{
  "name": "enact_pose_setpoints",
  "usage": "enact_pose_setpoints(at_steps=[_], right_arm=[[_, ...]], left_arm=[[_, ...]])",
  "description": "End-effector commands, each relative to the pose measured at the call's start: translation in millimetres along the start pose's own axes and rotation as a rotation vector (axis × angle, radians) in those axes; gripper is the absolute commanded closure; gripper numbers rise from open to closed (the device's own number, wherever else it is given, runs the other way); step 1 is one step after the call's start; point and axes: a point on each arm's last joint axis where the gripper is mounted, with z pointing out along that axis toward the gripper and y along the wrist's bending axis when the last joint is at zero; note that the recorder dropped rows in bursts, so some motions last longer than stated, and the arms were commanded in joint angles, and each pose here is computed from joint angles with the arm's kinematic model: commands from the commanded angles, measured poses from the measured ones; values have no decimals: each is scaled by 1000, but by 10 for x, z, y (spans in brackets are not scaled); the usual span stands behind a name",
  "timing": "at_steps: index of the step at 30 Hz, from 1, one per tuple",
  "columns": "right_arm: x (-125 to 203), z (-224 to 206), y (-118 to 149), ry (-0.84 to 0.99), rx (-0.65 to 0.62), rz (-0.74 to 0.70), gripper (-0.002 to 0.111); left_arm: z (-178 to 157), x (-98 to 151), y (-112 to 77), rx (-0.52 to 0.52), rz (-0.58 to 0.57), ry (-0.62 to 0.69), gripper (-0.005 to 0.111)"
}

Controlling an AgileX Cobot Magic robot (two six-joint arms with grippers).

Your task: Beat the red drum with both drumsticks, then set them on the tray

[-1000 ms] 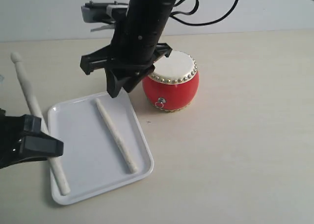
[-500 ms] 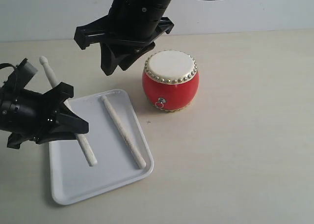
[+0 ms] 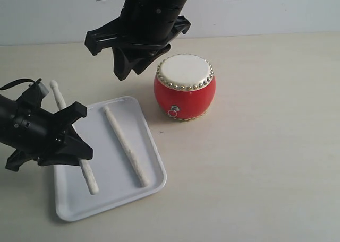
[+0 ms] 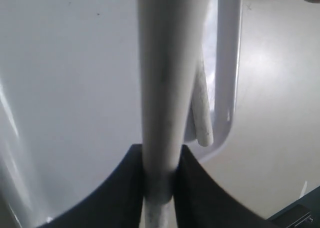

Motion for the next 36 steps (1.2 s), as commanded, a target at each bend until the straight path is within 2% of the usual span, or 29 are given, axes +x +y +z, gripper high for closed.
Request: enact_pose_setpoints(at_steps=[1, 10, 16, 18, 24, 27, 30, 34, 36], right_arm=[[-19, -44, 12, -25, 6, -16, 73], [-19, -44, 12, -25, 6, -16, 73], [-19, -44, 12, -25, 6, -16, 73], [-19, -44, 12, -25, 6, -16, 73], [-23, -44, 11, -29, 7, -16, 73], [-33, -62, -1, -44, 27, -26, 73], [-41, -141, -19, -72, 70, -41, 74], [-33, -374, -38, -129, 160, -50, 88], [-16, -540, -31, -166, 199, -49, 97]], left_arm=[[41, -24, 29, -6, -20, 15, 92], [67, -31, 49, -12, -27, 19, 90], [67, -31, 49, -11, -28, 19, 66], [67, -31, 49, -11, -28, 19, 62], [58, -42, 29, -5, -19, 23, 62], [-24, -63, -38, 20, 36, 29, 62], [-158, -51, -95, 46, 116, 35, 71], [-437, -6, -145, 68, 216, -39, 107], [-601, 54, -157, 74, 284, -98, 106]])
